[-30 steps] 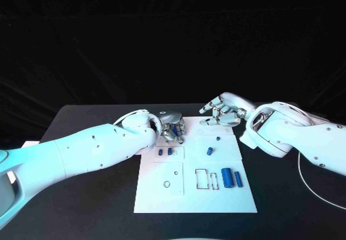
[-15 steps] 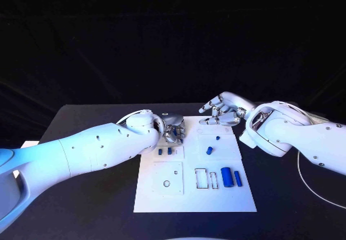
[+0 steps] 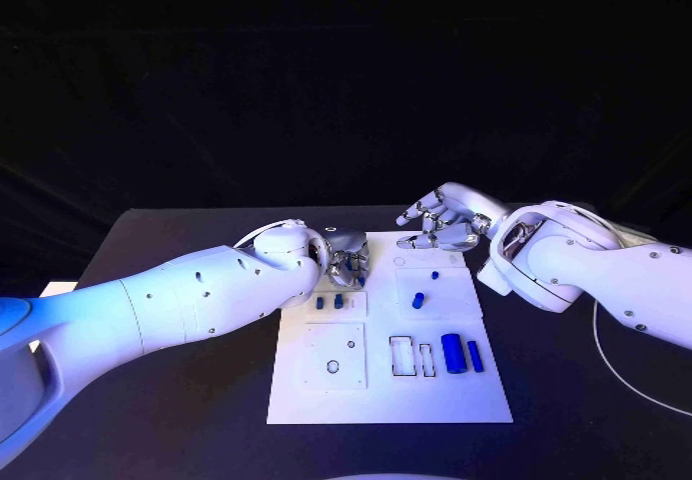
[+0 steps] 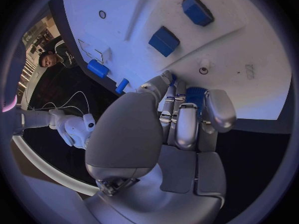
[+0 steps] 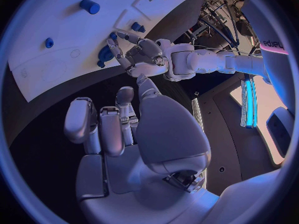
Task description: Assemble the parts on the task board
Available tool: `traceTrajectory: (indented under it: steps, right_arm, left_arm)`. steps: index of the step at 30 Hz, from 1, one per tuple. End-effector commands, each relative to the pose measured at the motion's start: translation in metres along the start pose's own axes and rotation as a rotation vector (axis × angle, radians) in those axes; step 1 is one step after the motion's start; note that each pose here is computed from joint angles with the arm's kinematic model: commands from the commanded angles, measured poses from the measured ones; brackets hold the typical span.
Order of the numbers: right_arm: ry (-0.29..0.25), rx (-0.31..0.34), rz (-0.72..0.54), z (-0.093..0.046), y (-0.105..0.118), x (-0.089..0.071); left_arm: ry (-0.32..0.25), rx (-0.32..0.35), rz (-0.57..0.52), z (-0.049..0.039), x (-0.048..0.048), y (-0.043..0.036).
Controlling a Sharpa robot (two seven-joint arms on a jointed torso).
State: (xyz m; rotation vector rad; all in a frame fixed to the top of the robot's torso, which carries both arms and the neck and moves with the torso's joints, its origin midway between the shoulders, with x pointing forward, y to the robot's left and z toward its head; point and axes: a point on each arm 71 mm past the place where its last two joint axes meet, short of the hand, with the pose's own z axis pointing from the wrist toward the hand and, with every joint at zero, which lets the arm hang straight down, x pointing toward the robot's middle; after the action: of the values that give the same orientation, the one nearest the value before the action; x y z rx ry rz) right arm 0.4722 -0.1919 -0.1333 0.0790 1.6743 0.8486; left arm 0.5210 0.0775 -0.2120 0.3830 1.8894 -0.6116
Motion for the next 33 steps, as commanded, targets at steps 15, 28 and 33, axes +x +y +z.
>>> traceTrajectory:
  steps: [15,28,33]
  right_arm:
    - [0.009,-0.012,-0.006,0.0,0.002,0.001]
    - [0.01,-0.01,-0.006,0.0,0.001,0.001]
    - [0.009,-0.007,-0.007,0.0,0.0,0.001]
  left_arm:
    - [-0.01,0.004,0.006,0.0036,0.0049,-0.001]
    - [-0.09,0.011,-0.104,-0.0101,-0.0051,0.0071]
    - [-0.096,0.0,-0.188,-0.0232,-0.0147,0.0163]
